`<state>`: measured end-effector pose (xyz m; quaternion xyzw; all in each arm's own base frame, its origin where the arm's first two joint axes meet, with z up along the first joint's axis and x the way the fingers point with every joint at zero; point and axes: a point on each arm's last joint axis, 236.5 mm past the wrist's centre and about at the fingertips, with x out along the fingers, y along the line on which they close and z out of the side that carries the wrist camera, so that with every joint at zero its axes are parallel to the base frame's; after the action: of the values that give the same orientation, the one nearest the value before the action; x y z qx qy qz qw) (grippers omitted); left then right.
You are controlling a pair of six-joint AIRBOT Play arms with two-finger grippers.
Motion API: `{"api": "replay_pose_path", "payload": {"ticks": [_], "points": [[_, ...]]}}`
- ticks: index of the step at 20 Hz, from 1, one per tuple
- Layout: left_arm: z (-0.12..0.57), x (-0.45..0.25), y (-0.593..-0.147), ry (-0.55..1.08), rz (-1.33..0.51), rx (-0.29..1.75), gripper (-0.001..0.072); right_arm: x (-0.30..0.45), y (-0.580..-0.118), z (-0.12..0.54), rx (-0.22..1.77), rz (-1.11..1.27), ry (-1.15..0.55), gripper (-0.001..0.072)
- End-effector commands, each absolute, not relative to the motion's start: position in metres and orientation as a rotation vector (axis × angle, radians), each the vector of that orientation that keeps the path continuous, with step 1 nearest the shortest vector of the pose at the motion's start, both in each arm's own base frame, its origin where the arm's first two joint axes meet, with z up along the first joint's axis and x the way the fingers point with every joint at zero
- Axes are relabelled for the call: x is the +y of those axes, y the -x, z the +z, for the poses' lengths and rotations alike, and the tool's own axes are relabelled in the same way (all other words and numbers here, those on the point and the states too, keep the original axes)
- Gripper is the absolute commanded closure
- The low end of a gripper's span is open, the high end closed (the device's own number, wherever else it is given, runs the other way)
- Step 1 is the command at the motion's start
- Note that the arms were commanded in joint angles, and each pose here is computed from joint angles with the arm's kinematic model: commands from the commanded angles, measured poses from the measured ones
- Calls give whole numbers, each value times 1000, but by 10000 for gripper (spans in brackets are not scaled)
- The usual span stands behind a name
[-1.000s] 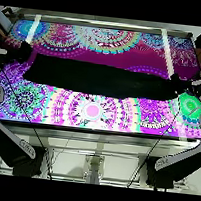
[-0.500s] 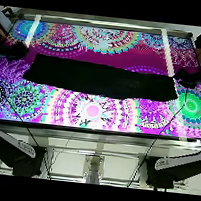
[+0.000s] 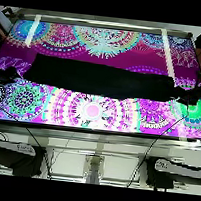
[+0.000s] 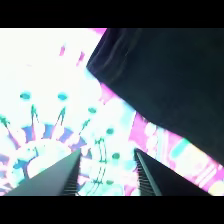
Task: Fold the clothes and pants, and hang the long-sleeved shirts on hangers.
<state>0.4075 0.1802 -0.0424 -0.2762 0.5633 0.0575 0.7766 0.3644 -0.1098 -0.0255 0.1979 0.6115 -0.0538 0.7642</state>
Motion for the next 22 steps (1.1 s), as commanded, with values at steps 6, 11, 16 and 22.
{"api": "replay_pose_path", "payload": {"ticks": [6, 11, 16, 22], "points": [[-51, 191, -436, 752, 43, 978, 198, -60, -358, -1, 1298, 10, -601, 84], [-75, 203, -442, 783, 62, 953, 199, -43, -368, 17, 1239, 60, -675, 84], [-93, 196, -449, 867, 35, 944, 199, -35, -369, 21, 1235, 68, -682, 85], [-100, 192, -460, 914, 4, 897, 200, -35, -370, 21, 1233, 69, -682, 85]]}}
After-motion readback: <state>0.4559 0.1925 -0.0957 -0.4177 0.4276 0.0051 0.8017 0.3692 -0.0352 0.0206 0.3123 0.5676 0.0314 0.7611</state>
